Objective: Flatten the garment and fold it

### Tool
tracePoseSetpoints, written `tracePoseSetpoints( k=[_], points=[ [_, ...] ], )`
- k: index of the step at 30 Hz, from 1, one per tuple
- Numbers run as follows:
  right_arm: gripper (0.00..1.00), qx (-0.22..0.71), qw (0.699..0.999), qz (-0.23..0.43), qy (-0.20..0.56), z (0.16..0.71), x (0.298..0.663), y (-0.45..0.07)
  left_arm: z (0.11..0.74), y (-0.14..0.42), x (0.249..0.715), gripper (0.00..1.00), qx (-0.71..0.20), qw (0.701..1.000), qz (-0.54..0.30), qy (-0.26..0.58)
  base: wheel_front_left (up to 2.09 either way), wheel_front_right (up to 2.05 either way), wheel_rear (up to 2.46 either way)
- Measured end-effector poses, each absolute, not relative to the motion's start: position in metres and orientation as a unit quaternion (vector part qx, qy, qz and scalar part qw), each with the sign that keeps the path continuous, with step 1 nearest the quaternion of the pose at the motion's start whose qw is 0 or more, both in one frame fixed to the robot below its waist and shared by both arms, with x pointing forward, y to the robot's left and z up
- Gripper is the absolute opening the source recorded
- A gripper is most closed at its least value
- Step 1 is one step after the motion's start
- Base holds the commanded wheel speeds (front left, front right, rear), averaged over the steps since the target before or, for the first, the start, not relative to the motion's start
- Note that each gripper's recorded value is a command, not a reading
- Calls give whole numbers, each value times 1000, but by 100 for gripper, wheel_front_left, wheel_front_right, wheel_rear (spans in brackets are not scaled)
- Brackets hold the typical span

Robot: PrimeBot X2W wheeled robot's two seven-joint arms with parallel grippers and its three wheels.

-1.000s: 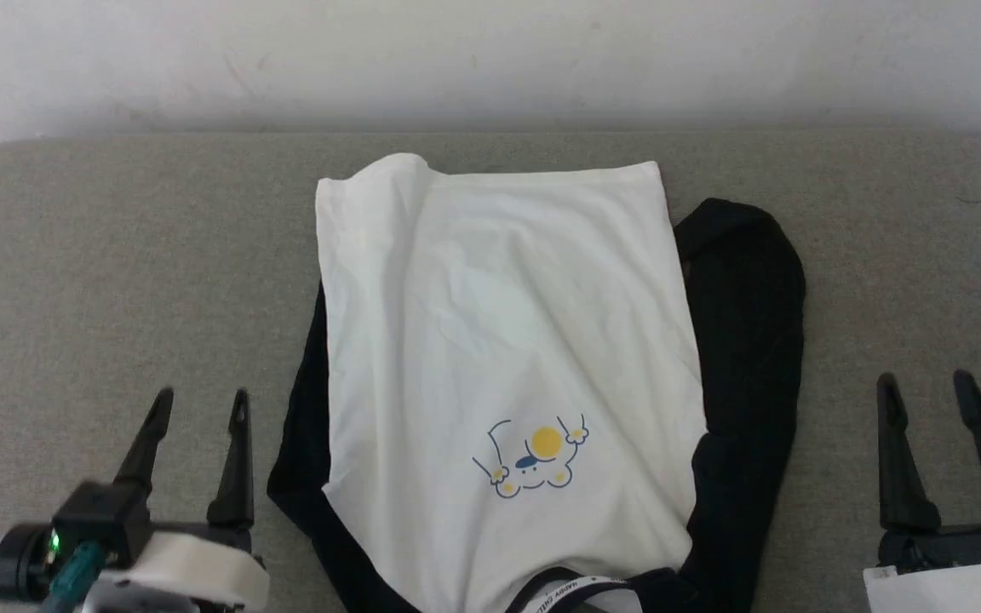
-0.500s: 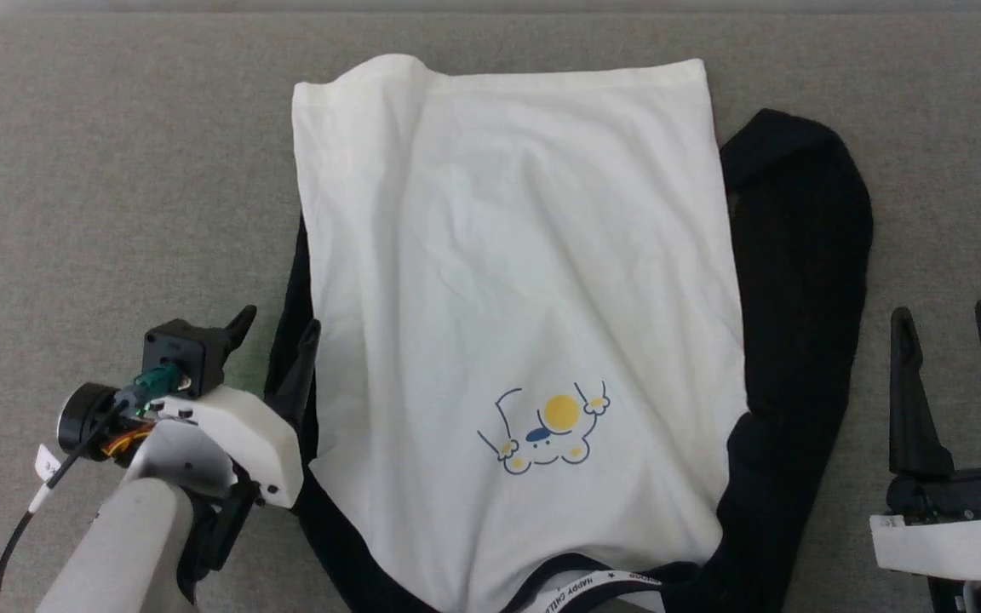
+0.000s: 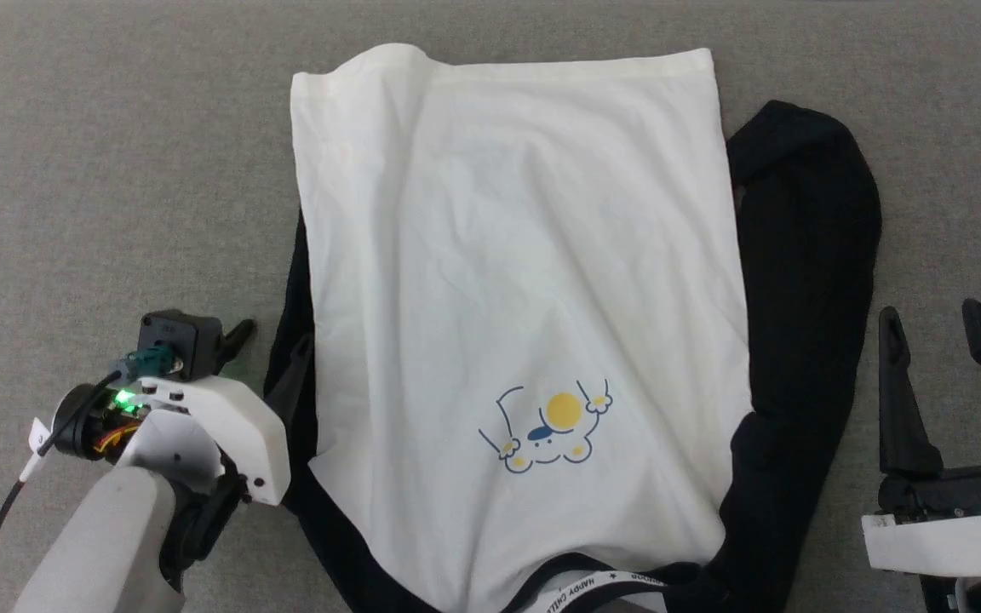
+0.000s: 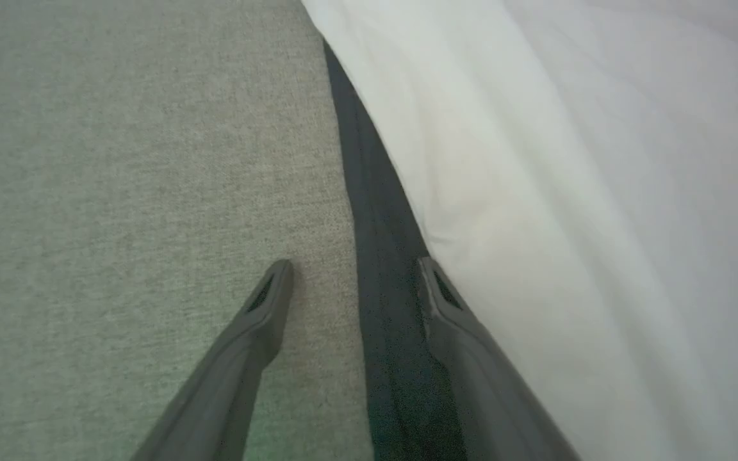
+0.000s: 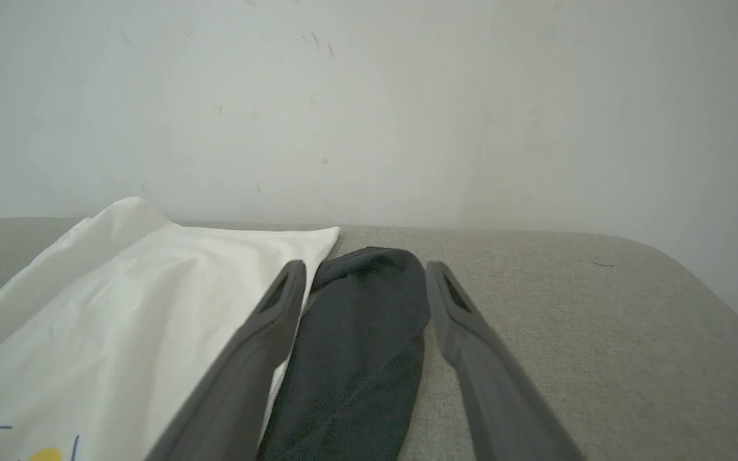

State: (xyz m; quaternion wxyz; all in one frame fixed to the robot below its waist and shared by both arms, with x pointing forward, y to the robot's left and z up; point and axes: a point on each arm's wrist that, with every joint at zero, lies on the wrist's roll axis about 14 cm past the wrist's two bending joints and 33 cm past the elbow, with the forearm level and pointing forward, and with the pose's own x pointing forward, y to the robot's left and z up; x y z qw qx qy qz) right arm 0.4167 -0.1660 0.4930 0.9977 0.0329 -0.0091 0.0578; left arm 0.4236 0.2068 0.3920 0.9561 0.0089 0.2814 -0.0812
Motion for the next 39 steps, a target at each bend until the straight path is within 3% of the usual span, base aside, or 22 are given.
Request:
tracePoseSetpoints(
  k=[9, 10, 11, 23, 31, 39],
  points=[
    [100, 32, 998, 56, 0, 490, 415, -167, 387, 202, 421, 100, 1, 940, -106, 324, 0, 0, 0],
    [100, 31, 998, 55, 1, 490, 415, -168, 386, 201, 421, 44, -2, 938, -109, 328, 0, 0, 0],
    [100, 31, 998, 54, 2, 489, 415, -169, 386, 200, 421, 0, -1, 937, -113, 329, 0, 0, 0],
    [100, 29, 999, 44, 8, 488, 412, -175, 394, 192, 432, 0, -20, 948, -120, 294, 0, 0, 0],
    [100, 36, 998, 44, -4, 497, 406, -175, 422, 236, 419, 0, -56, 971, -5, 231, 0, 0, 0],
    [100, 46, 997, 57, -4, 497, 404, -166, 423, 273, 369, 0, -106, 964, 109, 216, 0, 0, 0]
  ],
)
